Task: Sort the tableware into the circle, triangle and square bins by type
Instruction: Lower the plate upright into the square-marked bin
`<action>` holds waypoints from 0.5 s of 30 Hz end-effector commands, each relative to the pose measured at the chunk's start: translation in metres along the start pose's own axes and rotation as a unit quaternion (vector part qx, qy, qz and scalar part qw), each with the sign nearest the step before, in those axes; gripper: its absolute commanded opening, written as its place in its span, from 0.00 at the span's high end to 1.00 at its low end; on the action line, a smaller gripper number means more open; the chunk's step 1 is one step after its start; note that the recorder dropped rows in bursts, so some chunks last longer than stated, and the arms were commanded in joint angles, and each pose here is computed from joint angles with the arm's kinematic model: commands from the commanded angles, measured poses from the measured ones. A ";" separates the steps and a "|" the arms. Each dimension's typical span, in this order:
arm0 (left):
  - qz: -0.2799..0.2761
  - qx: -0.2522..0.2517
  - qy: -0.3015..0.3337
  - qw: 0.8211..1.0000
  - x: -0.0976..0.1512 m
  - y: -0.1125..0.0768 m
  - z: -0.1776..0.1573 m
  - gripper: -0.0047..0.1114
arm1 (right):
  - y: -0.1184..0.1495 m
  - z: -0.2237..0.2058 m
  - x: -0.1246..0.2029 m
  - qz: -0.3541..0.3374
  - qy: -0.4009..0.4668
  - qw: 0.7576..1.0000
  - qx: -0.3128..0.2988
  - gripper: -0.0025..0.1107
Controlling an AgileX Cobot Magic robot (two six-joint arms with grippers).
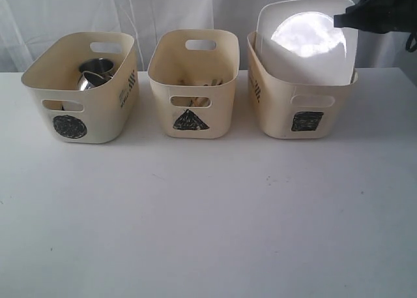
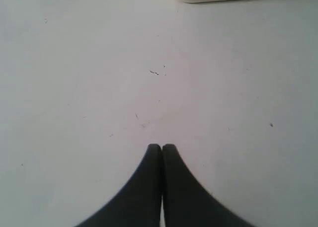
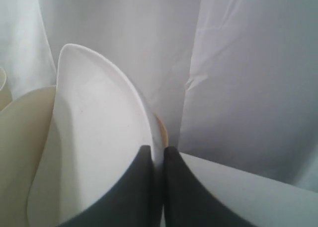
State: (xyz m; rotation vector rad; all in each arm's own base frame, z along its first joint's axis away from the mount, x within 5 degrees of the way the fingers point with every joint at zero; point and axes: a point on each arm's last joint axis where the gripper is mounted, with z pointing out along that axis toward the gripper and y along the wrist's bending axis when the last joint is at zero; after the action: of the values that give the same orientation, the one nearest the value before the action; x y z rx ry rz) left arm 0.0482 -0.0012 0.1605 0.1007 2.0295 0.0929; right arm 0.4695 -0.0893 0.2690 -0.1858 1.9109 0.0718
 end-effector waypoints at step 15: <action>-0.003 0.002 0.008 1.000 0.004 -0.001 0.001 0.96 | 0.008 -0.002 0.001 0.006 0.019 0.999 -0.037 0.66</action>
State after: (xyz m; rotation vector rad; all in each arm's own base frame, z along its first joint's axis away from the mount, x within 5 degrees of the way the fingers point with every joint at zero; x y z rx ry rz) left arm 0.0482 -0.0012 0.1605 0.1007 2.0295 0.0929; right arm 0.4681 -0.0830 0.2624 -0.2195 1.9576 0.1444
